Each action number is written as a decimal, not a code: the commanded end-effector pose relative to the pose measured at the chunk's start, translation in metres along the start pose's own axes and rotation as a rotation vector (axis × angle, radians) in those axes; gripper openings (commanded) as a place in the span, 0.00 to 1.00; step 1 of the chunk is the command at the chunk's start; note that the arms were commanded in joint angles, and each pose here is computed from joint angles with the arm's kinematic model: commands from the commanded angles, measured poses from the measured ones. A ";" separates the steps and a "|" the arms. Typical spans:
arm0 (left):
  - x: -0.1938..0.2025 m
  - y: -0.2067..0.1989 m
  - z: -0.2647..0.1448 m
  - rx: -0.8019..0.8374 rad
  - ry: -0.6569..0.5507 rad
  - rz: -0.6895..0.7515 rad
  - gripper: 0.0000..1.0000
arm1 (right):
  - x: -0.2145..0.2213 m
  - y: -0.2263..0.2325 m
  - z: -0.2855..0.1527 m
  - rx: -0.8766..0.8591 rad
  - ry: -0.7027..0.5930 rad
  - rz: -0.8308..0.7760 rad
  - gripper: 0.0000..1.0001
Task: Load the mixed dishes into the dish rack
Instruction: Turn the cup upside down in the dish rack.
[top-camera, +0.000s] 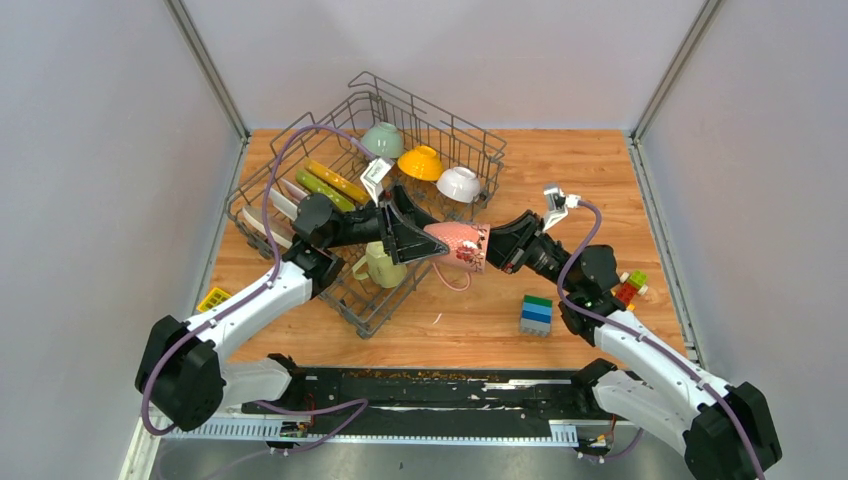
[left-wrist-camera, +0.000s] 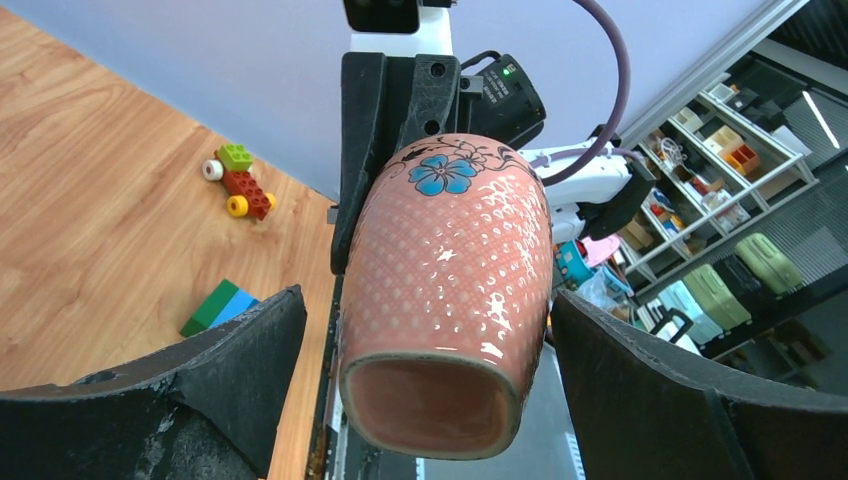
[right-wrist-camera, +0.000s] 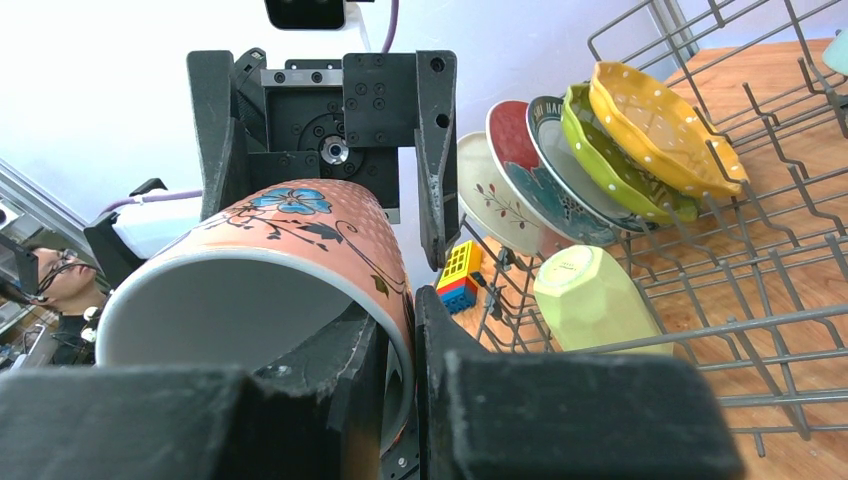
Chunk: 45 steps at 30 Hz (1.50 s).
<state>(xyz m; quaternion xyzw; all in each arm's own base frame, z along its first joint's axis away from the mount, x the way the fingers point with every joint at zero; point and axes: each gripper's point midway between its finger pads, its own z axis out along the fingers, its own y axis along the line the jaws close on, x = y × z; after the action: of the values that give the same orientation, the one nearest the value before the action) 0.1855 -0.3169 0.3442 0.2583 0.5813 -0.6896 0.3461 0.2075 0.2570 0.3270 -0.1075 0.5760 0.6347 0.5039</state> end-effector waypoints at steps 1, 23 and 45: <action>-0.006 -0.012 0.002 0.037 0.004 0.054 0.97 | -0.031 0.028 0.003 -0.091 -0.118 -0.053 0.00; -0.031 0.005 0.000 -0.125 -0.108 0.108 0.00 | -0.010 -0.021 0.022 0.101 0.001 0.104 0.20; -0.100 0.058 -0.054 -0.508 -0.363 0.111 0.00 | 0.002 -0.056 0.025 0.246 0.051 0.187 0.56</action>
<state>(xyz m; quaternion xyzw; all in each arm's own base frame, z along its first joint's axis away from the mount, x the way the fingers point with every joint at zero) 0.2808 -0.2662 0.3163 0.0641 0.6932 -0.5610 0.4480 0.2586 0.2676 0.2769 0.0003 0.6838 0.5921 0.4263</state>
